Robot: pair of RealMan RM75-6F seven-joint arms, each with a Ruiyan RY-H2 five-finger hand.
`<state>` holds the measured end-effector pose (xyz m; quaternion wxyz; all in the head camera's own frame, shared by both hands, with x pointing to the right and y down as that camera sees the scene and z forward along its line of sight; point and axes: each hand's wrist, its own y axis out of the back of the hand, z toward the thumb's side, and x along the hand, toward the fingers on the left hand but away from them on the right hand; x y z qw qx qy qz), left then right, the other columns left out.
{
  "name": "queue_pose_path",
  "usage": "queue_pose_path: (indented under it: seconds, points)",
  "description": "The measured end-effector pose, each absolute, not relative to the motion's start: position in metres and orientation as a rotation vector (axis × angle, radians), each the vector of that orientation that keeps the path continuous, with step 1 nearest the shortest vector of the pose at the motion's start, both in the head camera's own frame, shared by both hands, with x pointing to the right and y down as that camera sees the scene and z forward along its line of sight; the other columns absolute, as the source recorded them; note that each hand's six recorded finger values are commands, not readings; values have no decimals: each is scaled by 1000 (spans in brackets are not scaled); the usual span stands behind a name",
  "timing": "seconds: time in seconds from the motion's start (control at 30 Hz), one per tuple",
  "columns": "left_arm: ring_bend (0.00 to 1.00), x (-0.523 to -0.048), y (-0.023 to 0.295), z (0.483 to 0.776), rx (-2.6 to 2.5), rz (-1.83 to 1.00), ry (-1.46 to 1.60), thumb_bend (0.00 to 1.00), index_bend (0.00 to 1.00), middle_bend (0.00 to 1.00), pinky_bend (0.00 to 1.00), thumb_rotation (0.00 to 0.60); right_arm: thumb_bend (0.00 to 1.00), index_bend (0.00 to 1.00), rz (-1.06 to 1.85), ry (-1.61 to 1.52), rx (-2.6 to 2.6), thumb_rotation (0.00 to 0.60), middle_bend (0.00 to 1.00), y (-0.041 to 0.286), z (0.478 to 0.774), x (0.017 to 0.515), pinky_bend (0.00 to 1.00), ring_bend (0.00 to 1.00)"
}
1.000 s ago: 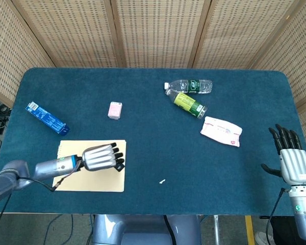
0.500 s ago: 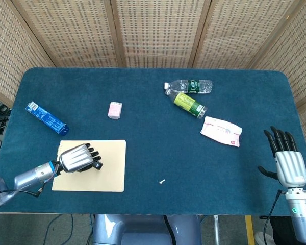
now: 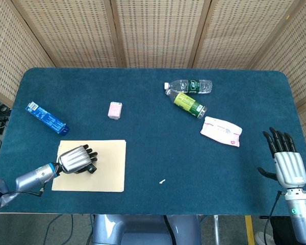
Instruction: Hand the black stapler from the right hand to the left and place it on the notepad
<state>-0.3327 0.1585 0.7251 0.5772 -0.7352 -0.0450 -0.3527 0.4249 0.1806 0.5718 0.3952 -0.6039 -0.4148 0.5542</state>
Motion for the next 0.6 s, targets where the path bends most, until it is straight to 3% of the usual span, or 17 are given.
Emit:
queue_pose_path:
  seconds: [0.07, 0.23, 0.43, 0.6]
  points:
    - [0, -334, 160, 724, -1737, -836, -93, 72, 49, 40, 7, 598, 0, 0, 1405, -1051, -1532, 600, 0, 181, 572, 425, 0, 0]
    - [0, -332, 152, 709, -1744, -817, 0, 53, 0, 0, 0, 592, 0, 0, 1403, -1049, -1530, 600, 0, 183, 569, 423, 0, 0]
    - [0, -337, 129, 651, -1756, -751, 346, 0, 0, 0, 0, 590, 0, 0, 1370, -1065, -1531, 600, 0, 186, 558, 420, 0, 0]
    - [0, -358, 136, 609, -1754, -844, 695, 0, 0, 0, 0, 600, 0, 0, 1356, -1085, -1522, 600, 0, 187, 551, 424, 0, 0]
